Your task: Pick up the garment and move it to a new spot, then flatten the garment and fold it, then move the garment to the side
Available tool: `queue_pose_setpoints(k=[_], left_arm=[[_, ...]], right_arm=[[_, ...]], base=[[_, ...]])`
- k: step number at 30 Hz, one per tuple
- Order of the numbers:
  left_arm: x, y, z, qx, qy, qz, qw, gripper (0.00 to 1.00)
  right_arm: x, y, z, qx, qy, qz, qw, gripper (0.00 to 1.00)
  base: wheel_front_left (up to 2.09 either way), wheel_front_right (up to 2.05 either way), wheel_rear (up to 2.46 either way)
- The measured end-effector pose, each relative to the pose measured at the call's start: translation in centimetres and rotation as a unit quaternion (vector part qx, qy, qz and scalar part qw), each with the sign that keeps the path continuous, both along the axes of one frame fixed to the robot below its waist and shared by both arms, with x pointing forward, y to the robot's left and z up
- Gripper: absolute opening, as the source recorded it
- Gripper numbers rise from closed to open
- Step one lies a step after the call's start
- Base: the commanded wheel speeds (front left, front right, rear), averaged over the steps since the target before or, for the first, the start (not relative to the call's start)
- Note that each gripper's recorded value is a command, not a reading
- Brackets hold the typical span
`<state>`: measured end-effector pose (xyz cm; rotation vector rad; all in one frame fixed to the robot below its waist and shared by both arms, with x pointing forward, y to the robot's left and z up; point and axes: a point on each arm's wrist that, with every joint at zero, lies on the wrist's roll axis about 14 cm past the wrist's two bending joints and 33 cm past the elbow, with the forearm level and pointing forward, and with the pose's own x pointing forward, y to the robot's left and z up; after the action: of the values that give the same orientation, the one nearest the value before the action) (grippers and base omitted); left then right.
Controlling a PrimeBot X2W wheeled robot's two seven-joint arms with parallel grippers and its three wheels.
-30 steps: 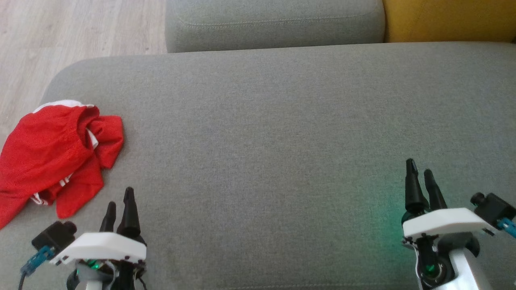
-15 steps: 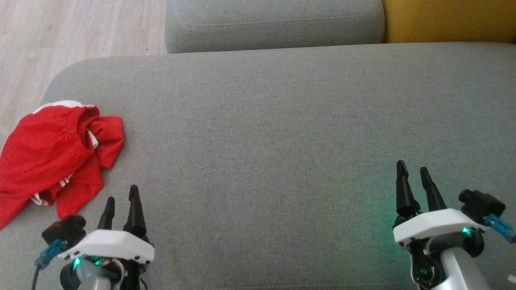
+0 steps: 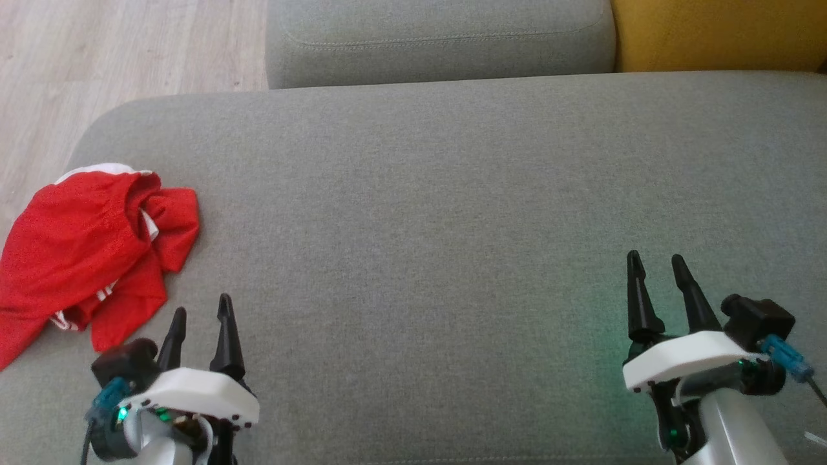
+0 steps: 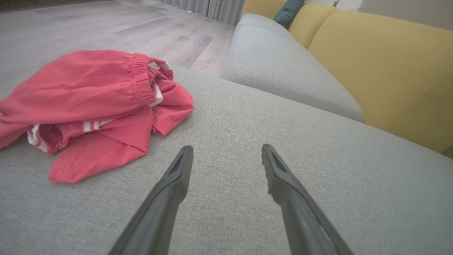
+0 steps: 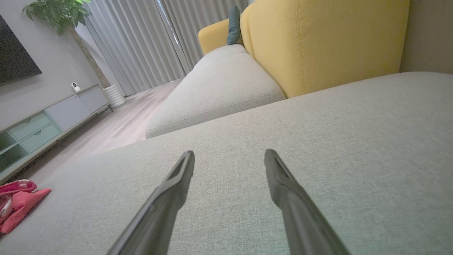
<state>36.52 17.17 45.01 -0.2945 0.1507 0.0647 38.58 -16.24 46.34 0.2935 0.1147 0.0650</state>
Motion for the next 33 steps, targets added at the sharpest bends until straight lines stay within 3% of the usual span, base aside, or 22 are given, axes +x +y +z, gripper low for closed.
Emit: queue_pose_setpoints(k=[21, 33], left_arm=[[0.8, -1.4, 2.2, 0.130, -0.054, -0.039, 0.989, 1.00], [0.7, -1.7, 2.4, 0.159, -0.062, -0.049, 0.984, 1.00]], right_arm=[[0.1, -1.5, 0.6, -0.109, -0.029, -0.002, 0.994, 1.00], [0.1, -1.7, 0.7, -0.138, -0.036, 0.000, 0.990, 1.00]], base=[[0.00, 0.00, 0.00], [0.00, 0.00, 0.00]])
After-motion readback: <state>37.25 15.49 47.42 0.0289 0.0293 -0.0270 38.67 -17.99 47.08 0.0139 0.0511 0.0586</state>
